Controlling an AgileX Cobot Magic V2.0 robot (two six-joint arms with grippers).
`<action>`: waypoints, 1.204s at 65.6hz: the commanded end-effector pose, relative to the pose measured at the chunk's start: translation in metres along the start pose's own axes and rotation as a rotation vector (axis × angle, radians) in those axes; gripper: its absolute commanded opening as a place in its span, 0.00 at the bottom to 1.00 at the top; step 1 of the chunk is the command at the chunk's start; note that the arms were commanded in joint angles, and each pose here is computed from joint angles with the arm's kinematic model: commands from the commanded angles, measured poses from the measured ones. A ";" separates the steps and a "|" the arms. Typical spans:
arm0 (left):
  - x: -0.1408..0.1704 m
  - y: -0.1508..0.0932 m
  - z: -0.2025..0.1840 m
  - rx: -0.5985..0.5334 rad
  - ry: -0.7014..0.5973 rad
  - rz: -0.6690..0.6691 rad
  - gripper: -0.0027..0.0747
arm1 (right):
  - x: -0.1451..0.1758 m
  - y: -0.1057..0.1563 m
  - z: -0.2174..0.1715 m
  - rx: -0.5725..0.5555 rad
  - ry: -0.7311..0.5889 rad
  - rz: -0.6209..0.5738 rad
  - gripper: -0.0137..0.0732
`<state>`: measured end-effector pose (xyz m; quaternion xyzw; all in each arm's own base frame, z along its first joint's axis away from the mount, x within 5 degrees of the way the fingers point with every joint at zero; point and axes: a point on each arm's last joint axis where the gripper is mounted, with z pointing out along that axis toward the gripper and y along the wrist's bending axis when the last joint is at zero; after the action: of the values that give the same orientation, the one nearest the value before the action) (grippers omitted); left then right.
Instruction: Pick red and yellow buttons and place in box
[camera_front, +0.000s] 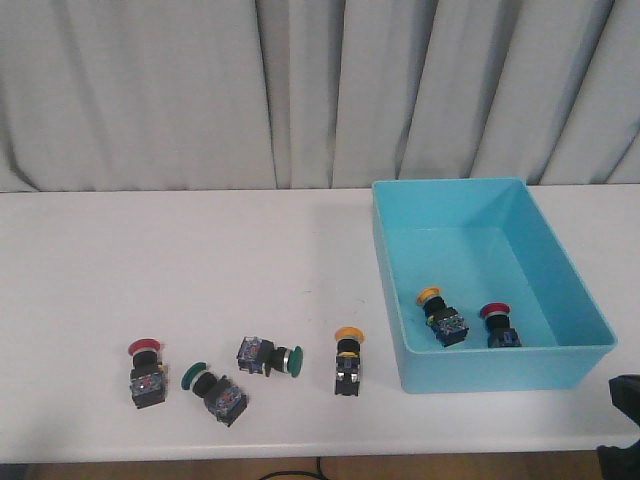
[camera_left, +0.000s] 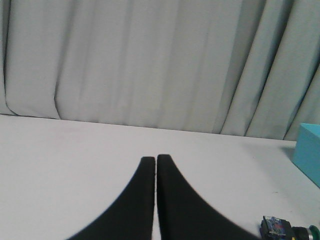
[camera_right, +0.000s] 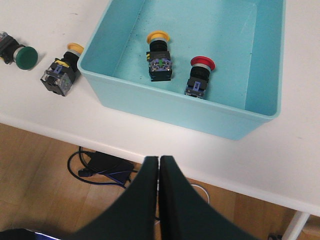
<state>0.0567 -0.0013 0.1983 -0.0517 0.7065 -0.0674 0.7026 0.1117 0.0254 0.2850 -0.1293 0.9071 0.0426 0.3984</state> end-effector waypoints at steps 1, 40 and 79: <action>0.003 0.001 0.000 0.008 -0.059 -0.009 0.02 | -0.011 -0.002 -0.005 0.013 -0.077 -0.005 0.15; 0.003 0.001 0.000 0.006 -0.053 0.040 0.02 | -0.011 -0.002 -0.005 0.013 -0.077 -0.005 0.15; 0.002 0.000 0.000 0.007 -0.053 0.037 0.02 | -0.011 -0.002 -0.005 0.013 -0.077 -0.005 0.15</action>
<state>0.0567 -0.0019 0.1978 -0.0317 0.7098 -0.0518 0.7017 0.1117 0.0254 0.2850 -0.1293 0.9071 0.0426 0.3984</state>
